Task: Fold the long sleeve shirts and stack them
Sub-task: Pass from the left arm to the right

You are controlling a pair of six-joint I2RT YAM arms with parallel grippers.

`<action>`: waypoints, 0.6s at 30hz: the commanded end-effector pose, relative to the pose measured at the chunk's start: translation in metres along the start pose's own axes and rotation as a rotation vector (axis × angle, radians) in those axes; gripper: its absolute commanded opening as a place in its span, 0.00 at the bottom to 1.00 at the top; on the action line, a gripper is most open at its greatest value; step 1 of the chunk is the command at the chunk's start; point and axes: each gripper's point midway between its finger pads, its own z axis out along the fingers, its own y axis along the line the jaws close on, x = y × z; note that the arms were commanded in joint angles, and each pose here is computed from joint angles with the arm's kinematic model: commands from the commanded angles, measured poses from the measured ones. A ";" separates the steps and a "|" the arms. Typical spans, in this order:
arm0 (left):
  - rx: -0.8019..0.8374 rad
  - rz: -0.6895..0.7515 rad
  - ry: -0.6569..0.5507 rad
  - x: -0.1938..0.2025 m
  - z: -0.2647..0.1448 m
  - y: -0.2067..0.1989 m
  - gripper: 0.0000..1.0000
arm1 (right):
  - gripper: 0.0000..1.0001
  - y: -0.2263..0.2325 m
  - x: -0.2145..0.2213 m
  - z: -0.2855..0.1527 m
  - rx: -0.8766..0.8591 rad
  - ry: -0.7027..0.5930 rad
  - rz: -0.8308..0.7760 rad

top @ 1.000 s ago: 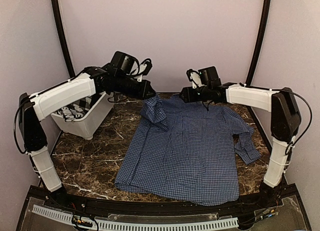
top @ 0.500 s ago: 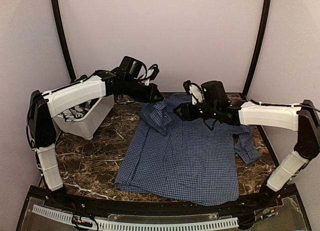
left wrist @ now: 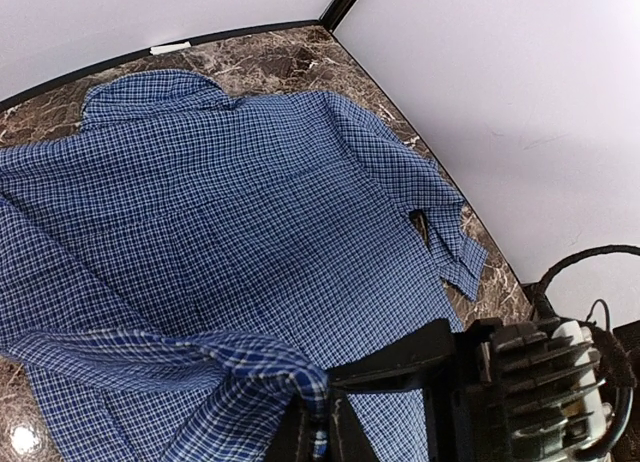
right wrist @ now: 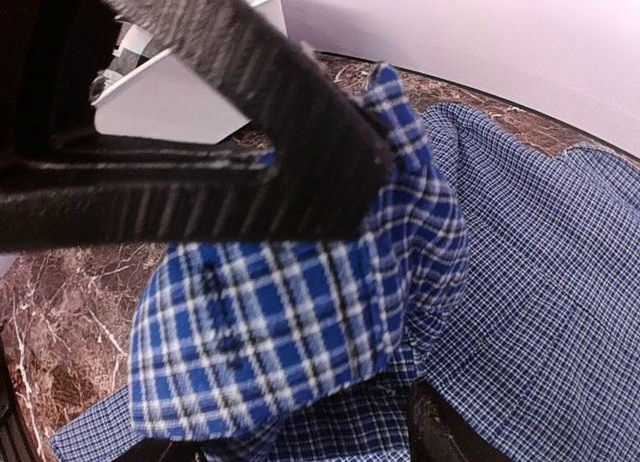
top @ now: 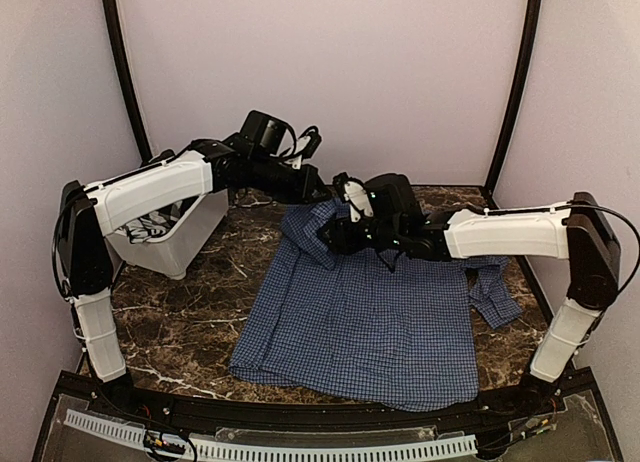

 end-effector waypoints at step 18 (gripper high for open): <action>-0.161 -0.007 -0.140 -0.026 -0.056 0.008 0.54 | 0.00 -0.060 -0.020 0.026 0.259 -0.046 0.105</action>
